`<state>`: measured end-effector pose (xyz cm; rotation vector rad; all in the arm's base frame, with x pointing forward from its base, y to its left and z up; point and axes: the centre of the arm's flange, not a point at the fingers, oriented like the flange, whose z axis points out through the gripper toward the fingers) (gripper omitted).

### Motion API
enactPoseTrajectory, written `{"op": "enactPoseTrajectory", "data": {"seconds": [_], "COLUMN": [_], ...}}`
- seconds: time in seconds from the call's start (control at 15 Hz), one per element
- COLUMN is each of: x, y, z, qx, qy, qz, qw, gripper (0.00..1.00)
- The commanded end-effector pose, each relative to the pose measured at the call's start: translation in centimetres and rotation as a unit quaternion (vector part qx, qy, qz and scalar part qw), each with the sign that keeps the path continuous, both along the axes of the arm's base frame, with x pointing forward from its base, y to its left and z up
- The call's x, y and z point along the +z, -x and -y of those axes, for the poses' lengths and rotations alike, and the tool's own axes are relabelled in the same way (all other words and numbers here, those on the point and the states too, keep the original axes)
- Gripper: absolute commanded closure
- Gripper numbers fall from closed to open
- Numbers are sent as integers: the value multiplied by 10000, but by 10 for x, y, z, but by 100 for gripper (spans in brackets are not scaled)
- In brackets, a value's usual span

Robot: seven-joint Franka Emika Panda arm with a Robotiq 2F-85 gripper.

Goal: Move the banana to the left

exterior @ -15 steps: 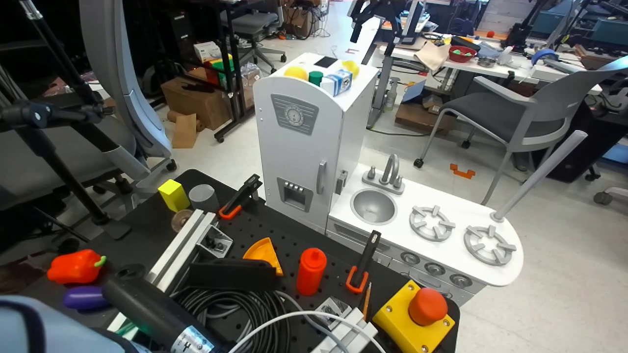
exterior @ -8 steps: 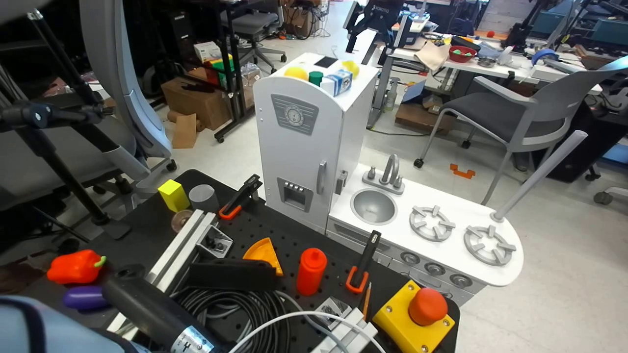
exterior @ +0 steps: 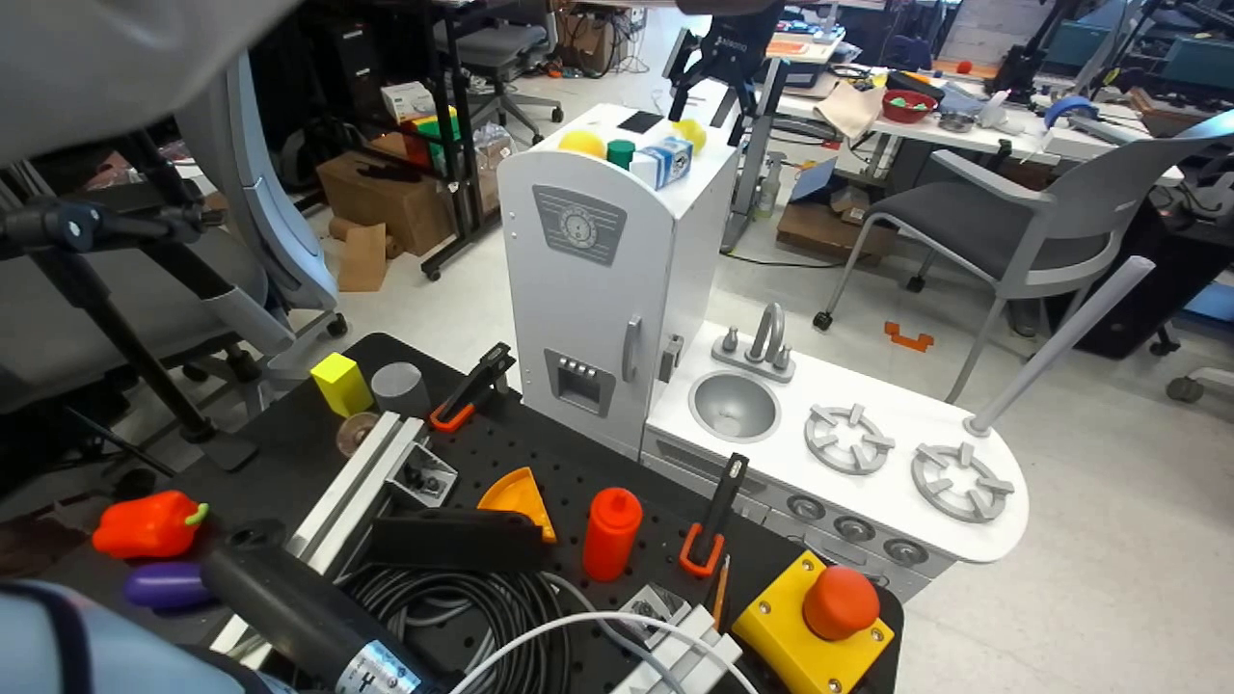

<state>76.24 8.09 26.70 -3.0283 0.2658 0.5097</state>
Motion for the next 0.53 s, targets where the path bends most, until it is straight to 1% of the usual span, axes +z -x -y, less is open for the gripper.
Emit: {"op": "enactPoseTrajectory", "data": {"seconds": [0.0, 0.33, 0.47], "x": [-2, -18, -25], "y": [-74, -87, -94], "z": [-17, -27, -31], "qx": [92, 313, 334], "qy": [-19, 117, 63], "qz": [152, 953, 1169], "qw": [9998, 9949, 9926], "gripper": [0, 0, 0]}}
